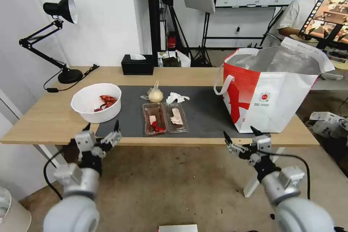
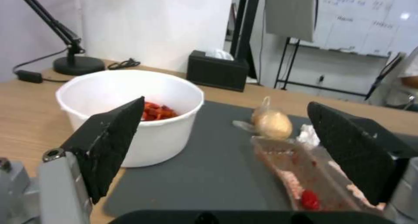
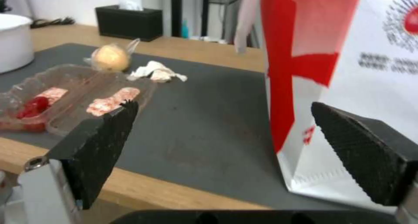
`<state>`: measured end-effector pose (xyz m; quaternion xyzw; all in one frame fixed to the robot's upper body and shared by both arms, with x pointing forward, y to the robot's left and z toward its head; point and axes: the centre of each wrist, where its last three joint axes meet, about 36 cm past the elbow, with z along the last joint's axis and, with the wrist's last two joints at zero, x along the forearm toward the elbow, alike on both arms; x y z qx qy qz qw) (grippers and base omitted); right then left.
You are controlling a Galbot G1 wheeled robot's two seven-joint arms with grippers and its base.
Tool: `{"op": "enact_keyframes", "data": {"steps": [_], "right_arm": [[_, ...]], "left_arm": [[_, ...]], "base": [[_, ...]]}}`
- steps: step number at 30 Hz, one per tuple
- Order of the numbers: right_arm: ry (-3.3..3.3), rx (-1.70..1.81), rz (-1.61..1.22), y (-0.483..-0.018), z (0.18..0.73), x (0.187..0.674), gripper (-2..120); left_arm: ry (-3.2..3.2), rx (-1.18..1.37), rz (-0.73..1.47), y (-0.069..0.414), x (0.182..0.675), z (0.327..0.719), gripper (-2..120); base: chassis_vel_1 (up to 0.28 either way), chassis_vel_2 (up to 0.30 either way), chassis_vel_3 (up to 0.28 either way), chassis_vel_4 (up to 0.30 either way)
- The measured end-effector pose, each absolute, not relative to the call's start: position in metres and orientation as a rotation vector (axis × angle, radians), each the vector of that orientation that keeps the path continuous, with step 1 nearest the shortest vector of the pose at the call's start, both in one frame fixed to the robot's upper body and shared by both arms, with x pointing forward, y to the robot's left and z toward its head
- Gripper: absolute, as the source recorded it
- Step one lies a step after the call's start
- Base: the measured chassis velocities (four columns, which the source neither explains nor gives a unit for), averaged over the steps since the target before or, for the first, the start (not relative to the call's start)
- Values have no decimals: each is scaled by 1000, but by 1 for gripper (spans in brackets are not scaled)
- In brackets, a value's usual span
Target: Pick up the trash from the table and place it into the takeout bag.
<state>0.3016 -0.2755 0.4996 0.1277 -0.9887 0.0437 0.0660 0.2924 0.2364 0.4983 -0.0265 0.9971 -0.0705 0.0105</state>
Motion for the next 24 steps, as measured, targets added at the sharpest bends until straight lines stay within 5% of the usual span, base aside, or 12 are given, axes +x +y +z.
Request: {"op": "enact_keyframes", "data": {"steps": [16,19,24], "right_arm": [[-2989,523,11,-276,506,321,100],[-2971,518,-100,-268,503,319,100],[-2765,418,-738,-229,506,314,100]], "left_arm": [[3123,-34,-242,232,294,487,100],[3129,-28,-242,232,292,486,100],[3134,-10,-236,233,290,486,100]], "base": [[0,0,0,0],[0,0,0,0],[0,0,0,0]]}}
